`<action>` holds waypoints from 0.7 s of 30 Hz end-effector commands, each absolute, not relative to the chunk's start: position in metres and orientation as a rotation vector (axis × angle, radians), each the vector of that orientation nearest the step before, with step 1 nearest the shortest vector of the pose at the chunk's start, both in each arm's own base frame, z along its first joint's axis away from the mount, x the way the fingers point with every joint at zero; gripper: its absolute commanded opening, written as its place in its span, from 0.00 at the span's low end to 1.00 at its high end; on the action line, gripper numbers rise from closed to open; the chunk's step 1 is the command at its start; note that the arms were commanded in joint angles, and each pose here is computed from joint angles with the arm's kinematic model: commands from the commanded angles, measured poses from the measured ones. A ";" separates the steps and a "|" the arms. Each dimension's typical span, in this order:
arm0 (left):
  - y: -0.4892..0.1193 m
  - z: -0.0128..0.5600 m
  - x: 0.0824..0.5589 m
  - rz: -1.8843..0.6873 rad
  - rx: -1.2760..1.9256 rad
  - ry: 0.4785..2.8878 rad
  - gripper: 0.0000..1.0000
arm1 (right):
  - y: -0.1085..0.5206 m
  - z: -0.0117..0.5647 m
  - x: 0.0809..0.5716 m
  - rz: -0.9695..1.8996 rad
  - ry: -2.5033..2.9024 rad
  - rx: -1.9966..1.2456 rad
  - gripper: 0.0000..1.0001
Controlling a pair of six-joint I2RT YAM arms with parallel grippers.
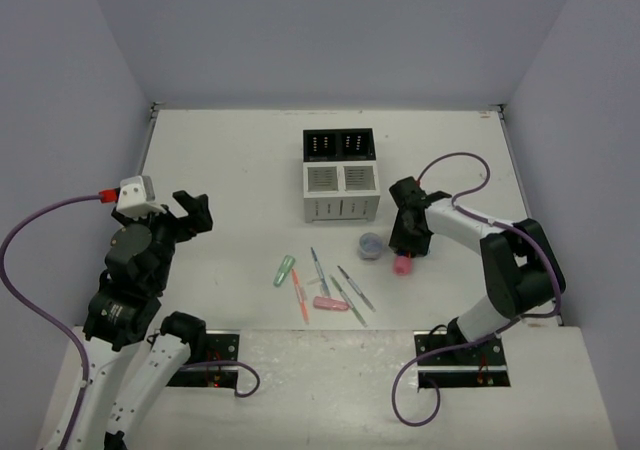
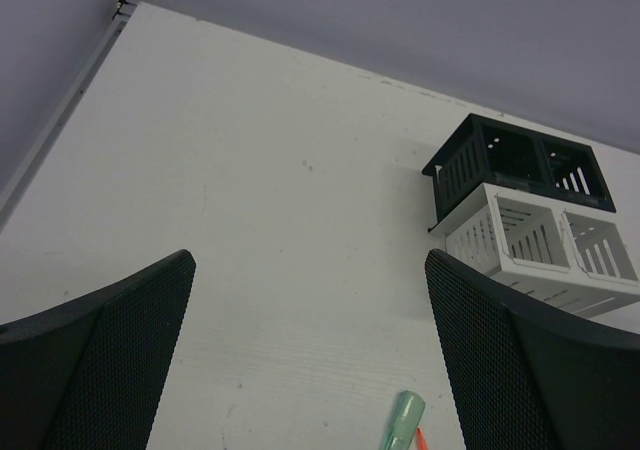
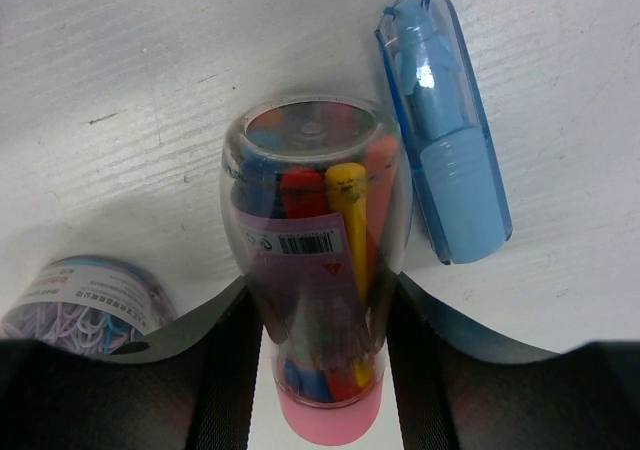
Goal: Sort the stationery into containers
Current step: Pick up the stationery from the center of the board.
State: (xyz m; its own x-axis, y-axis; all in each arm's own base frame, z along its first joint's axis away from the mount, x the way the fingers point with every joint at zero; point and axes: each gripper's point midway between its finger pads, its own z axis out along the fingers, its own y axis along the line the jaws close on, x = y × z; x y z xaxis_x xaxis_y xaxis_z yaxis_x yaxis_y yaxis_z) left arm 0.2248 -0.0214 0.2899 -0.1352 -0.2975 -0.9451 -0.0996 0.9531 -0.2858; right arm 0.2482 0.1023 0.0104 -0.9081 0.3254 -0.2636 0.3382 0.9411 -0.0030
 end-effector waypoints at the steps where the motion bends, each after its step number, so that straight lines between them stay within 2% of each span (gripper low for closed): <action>1: -0.017 0.295 0.225 -0.157 -0.314 1.685 1.00 | 0.107 0.017 0.249 -0.037 2.829 0.485 0.00; 6: -0.020 0.292 0.228 -0.159 -0.305 1.702 1.00 | 0.115 0.043 0.255 0.106 2.720 0.501 0.00; 10: -0.027 0.294 0.229 -0.186 -0.269 1.701 1.00 | 0.119 0.085 0.265 0.243 2.544 0.534 0.00; 16: -0.031 0.295 0.229 -0.206 -0.244 1.699 1.00 | 0.127 0.101 0.268 0.352 2.488 0.539 0.00; 21: -0.084 0.299 0.229 -0.441 0.004 1.686 1.00 | 0.145 0.155 0.263 0.631 2.299 0.542 0.00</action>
State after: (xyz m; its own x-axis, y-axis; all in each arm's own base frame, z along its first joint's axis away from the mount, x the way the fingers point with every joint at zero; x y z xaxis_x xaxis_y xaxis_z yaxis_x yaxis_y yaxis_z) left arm 0.2275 -0.0365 0.2898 -0.1583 -0.2890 -0.9441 -0.0210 0.9570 -0.2894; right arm 0.2604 0.1260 0.0992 -0.7703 0.4322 -0.4689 0.2823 0.8904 0.3571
